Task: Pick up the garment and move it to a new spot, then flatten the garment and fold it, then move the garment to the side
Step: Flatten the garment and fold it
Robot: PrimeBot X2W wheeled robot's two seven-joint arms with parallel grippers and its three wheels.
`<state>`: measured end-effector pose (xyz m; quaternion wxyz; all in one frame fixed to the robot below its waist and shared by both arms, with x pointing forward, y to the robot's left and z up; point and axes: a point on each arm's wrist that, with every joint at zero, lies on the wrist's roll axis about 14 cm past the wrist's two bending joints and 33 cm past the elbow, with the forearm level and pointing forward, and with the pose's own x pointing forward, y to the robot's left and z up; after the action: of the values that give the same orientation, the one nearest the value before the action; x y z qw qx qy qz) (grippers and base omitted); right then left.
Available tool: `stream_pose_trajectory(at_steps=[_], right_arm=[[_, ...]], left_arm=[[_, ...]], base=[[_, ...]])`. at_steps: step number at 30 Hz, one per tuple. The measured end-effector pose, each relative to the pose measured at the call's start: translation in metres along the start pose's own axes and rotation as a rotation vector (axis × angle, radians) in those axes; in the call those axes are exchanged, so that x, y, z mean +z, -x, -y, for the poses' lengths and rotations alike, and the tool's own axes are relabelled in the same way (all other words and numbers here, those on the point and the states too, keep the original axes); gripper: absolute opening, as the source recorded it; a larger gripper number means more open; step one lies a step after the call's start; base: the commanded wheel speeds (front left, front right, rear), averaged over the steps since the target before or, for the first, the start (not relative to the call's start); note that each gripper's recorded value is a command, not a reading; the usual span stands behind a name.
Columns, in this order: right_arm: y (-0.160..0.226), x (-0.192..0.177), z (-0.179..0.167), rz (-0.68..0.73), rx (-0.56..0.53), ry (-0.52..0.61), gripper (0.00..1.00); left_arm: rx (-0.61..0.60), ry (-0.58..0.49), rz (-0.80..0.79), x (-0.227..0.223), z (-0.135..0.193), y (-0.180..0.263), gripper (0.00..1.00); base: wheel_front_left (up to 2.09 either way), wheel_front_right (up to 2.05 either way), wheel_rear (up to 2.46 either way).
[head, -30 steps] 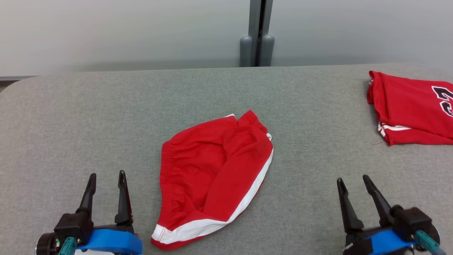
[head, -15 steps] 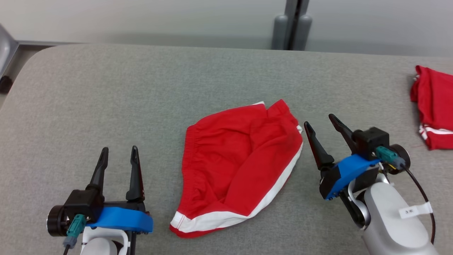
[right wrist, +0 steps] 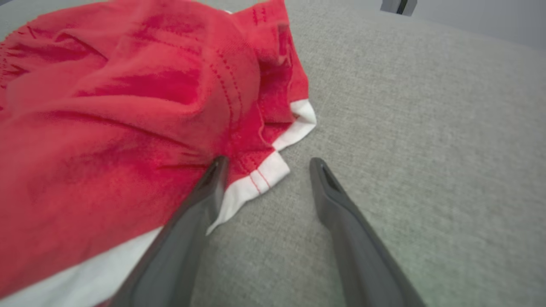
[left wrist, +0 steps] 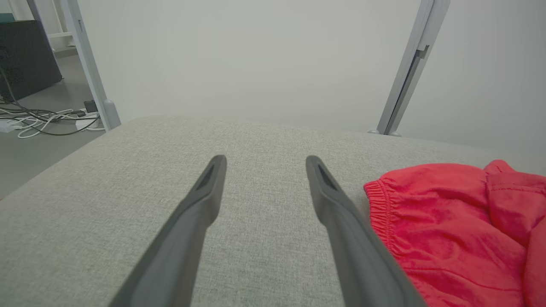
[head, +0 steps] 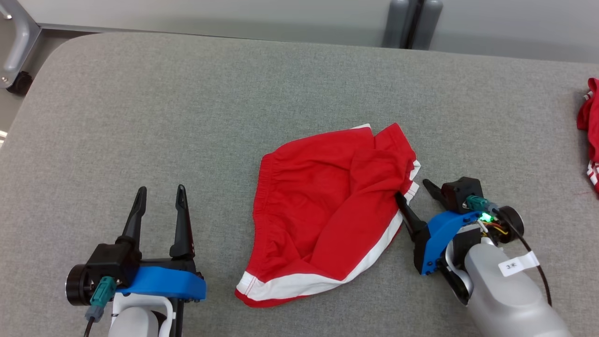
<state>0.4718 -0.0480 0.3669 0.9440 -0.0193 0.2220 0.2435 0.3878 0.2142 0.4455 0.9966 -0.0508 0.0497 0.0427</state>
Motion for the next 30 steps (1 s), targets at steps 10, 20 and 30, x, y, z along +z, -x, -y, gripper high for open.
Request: stream_pose_trajectory(at_steps=[10,20,30], right_arm=[[-0.002,0.004,-0.018,0.038,0.024,-0.065,0.0],[0.039,0.019,0.012,0.166,-0.062,-0.115,0.0],[0.115,-0.013,0.03,0.223,-0.179,-0.213,0.0]], left_arm=[[-0.013,0.003,0.023,0.008,0.006,-0.004,1.0],[-0.038,0.026,0.023,0.007,0.017,0.001,1.0],[-0.112,0.043,0.03,0.009,0.043,-0.003,1.0]], base=[[0.0,0.0,0.0],[0.0,0.0,0.0],[0.0,0.0,0.0]])
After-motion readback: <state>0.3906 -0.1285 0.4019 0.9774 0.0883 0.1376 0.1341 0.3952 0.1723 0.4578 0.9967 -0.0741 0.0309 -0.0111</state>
